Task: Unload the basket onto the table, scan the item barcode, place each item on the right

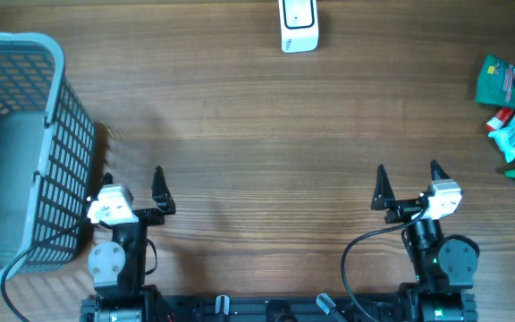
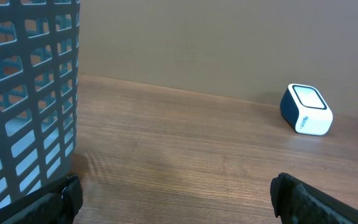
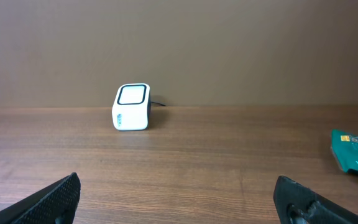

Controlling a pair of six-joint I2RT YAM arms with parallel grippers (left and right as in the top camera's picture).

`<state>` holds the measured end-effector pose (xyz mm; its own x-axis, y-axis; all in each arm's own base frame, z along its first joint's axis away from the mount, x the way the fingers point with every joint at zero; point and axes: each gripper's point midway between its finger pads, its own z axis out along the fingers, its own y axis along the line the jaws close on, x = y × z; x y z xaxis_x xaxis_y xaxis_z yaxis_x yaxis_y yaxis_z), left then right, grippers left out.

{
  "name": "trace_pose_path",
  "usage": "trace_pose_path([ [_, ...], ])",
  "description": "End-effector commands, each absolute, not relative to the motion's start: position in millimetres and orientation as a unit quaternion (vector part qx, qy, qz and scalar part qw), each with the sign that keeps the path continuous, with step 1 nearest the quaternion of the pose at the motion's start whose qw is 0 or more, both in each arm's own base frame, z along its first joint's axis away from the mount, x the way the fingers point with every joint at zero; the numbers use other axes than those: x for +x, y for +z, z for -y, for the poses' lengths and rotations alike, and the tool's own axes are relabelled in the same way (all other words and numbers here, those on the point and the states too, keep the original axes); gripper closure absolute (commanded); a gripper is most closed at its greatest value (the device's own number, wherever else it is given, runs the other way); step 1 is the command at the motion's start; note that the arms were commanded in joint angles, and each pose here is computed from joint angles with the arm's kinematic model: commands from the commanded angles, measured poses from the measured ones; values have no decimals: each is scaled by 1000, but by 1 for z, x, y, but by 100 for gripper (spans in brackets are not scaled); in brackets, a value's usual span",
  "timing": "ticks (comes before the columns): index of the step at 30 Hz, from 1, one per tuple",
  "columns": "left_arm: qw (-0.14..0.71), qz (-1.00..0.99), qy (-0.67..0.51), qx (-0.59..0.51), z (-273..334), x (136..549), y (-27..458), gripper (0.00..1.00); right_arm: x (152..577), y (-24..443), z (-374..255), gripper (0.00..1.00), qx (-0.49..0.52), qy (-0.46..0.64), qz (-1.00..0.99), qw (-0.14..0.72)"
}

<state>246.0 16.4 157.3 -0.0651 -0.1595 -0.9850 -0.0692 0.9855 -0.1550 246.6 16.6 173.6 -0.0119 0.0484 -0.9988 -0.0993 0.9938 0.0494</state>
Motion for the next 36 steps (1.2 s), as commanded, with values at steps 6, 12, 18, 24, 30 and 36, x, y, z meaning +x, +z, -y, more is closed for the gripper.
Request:
trace_pose_path([
  [6,680,-729,-26,-70,-17,245,157,0,246,176,-16,0,-10,54,-706,706],
  [12,680,-730,-35,-60,-10,246,157,0,246,176,-16,0,-10,54,-706,706],
  [18,679,-730,-36,-59,-9,246,157,0,246,176,-16,0,-10,54,-706,706],
  [24,679,-731,-36,-59,-9,246,157,0,246,176,-16,0,-10,54,-706,706],
  [30,679,-731,-36,-60,-9,246,156,0,246,176,-16,0,-10,54,-706,706],
  [36,679,-731,-36,-60,-9,246,156,0,246,176,-16,0,-10,54,-706,706],
])
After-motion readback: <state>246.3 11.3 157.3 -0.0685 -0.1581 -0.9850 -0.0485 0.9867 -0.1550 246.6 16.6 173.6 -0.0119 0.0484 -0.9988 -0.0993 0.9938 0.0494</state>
